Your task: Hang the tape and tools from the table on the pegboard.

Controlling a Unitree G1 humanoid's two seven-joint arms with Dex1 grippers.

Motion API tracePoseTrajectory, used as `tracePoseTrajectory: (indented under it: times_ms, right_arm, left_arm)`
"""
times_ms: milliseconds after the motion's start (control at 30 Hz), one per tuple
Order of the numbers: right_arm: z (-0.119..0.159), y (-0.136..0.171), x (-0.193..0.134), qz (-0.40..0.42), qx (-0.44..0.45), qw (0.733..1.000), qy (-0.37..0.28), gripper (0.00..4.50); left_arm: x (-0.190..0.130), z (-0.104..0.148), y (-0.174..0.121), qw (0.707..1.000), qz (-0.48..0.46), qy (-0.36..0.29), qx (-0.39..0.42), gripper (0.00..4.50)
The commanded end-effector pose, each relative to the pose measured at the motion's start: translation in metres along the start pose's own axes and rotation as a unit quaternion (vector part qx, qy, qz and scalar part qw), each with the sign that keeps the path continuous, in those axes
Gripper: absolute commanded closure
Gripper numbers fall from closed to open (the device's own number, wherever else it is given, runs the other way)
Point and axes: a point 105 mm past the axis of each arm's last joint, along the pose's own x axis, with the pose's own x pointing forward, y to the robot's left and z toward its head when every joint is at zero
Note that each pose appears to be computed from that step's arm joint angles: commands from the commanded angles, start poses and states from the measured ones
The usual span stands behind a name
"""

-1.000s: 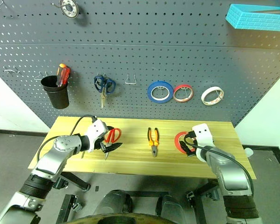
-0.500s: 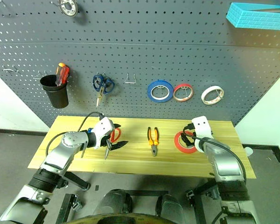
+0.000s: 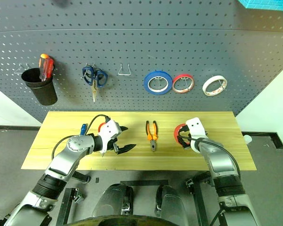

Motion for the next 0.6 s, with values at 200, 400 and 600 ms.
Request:
tracePoseTrajectory:
  times_ms: [200,400,600]
  right_arm:
    - [0.007,0.018,0.020,0.027,-0.014,1.000,-0.002,0.03]
    - [0.013,0.010,0.030,0.022,-0.037,0.999,-0.003,0.03]
    - [0.015,0.005,0.034,0.023,-0.045,0.999,-0.002,0.03]
  left_arm:
    - [-0.004,0.016,-0.005,1.000,-0.002,-0.017,0.012,0.00]
    - [-0.010,0.012,-0.010,1.000,0.000,-0.010,0.005,0.00]
    - [-0.012,0.013,-0.014,1.000,0.002,-0.011,0.000,0.00]
